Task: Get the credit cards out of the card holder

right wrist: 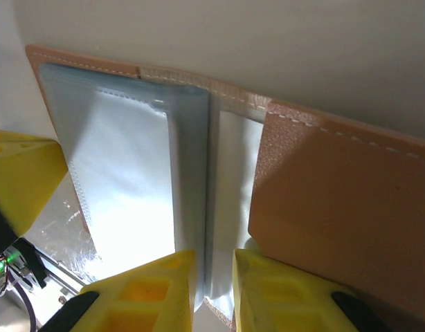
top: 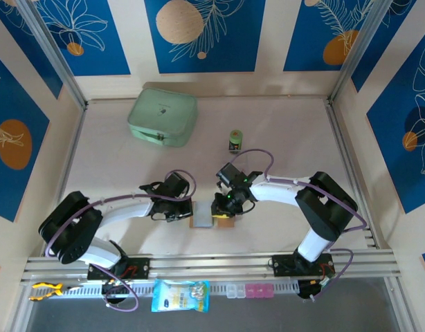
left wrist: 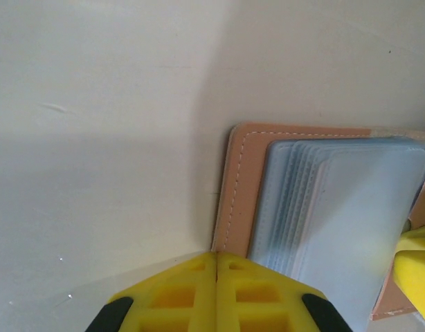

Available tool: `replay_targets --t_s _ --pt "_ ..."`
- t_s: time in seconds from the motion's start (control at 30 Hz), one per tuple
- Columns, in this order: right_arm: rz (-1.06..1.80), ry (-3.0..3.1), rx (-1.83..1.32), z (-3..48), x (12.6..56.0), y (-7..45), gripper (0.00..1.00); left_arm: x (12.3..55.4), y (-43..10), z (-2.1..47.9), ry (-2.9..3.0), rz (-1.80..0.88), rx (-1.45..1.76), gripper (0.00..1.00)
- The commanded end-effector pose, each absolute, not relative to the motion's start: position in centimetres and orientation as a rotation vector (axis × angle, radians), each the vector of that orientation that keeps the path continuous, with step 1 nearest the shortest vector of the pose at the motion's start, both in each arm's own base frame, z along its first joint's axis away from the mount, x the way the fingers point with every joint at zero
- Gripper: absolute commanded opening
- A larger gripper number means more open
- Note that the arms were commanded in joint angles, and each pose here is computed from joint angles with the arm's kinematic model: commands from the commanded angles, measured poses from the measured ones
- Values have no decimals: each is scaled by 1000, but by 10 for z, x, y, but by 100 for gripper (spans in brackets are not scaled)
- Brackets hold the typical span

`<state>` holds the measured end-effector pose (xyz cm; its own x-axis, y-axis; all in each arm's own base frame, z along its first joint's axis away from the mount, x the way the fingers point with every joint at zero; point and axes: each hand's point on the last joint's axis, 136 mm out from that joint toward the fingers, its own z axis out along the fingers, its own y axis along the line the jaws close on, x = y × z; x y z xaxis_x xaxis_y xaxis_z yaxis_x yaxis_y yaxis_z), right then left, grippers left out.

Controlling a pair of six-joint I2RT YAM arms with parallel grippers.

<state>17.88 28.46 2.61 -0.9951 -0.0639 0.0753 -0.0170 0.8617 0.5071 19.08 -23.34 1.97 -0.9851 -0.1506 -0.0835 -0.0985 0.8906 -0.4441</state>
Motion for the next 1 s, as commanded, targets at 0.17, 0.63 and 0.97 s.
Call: replay_targets --t_s 0.17,0.63,0.97 --pt "-795 -2920 47 20 171 281 22 182 -221 14 2970 -616 -197 0" --pt "-891 -2887 32 16 170 282 21 194 -232 47 2908 -676 -172 0" --pt "-915 -2927 32 34 174 279 20 193 -244 40 2915 -768 -189 0"
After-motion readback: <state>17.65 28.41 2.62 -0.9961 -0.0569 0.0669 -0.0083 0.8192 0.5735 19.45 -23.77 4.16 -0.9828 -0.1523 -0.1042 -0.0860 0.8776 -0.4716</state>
